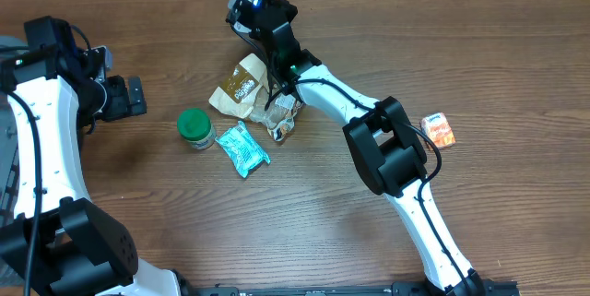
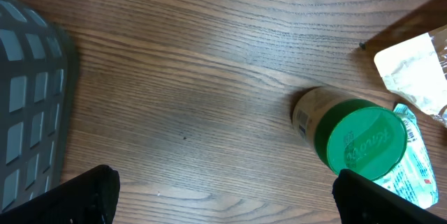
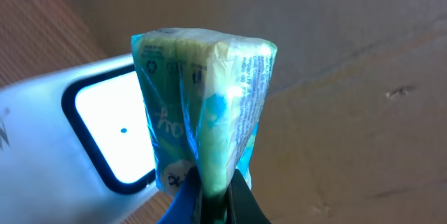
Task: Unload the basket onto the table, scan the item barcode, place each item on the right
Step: 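Hold the green tissue pack up to the white scanner face, then carry the green pack right and release it beside the orange pack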
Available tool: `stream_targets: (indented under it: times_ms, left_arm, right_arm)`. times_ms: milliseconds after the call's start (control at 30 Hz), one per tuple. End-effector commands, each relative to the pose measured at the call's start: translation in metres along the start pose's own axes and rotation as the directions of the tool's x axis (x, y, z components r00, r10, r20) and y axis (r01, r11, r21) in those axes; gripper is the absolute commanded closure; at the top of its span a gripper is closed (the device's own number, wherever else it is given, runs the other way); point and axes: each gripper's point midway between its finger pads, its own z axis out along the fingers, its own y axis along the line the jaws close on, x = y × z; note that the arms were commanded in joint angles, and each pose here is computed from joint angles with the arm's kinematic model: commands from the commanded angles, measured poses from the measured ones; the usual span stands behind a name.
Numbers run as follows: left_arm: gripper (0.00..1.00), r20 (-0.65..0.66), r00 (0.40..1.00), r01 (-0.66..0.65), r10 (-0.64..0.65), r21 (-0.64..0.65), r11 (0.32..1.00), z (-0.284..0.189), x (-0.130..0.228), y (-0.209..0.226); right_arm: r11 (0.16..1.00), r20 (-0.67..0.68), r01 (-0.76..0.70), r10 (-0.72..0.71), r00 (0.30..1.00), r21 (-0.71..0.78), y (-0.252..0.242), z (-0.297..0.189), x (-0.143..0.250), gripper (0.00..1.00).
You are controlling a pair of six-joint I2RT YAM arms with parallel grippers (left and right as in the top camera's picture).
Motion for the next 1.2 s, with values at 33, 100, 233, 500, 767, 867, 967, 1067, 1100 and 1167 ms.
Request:
stream_targets:
  times_ms: [33,100,233,500,767,867,967,1067,1100,1167]
  left_arm:
    - [0.00,0.003,1.000,0.004,-0.004,0.007,1.000,-0.001,0.000,-0.002]
    - [0.00,0.003,1.000,0.004,-0.004,0.007,1.000,-0.001,0.000,-0.002]
    - [0.00,0.003,1.000,0.004,-0.004,0.007,1.000,-0.001,0.000,-0.002]
    - [0.00,0.003,1.000,0.004,-0.004,0.007,1.000,-0.001,0.000,-0.002]
    - [0.00,0.004,1.000,0.004,-0.004,0.007,1.000,-0.001,-0.001,-0.002]
    - [0.00,0.004,1.000,0.006,-0.006,0.007,1.000,-0.001,0.000,-0.001]
    - [0.00,0.004,1.000,0.006,-0.006,0.007,1.000,-0.001,0.000,-0.002]
    - [0.00,0.003,1.000,0.005,-0.005,0.007,1.000,-0.001,0.000,-0.002]
    - [0.00,0.003,1.000,0.005,-0.005,0.007,1.000,-0.001,0.000,-0.002]
    - [0.00,0.004,1.000,0.006,-0.006,0.007,1.000,-0.001,0.000,-0.002]
  right_arm:
    - [0.997,0.016,0.053,-0.054,0.998,0.054,-0.017,0.000,-0.006,0.96]
    - [0.997,0.027,0.044,-0.046,0.999,0.068,-0.021,0.000,-0.010,0.96]
    - [0.996,0.043,0.014,-0.018,0.999,0.083,-0.031,-0.005,-0.020,0.96]
    - [0.941,0.120,-0.328,0.317,0.941,0.085,-0.142,-0.069,-0.085,0.96]
    - [0.520,-0.233,-0.841,0.808,0.540,-0.147,-0.194,-0.200,-0.074,0.96]
    - [0.421,-0.379,-0.900,0.819,0.430,-0.111,-0.203,-0.237,-0.042,0.96]
    - [0.350,-0.525,-0.937,0.795,0.304,-0.013,-0.210,-0.265,0.011,0.96]
    - [0.316,-0.639,-0.945,0.745,0.191,0.087,-0.207,-0.275,0.065,0.96]
    - [0.311,-0.659,-0.943,0.734,0.161,0.117,-0.206,-0.277,0.079,0.96]
    - [0.307,-0.701,-0.930,0.709,0.081,0.203,-0.200,-0.276,0.118,0.96]
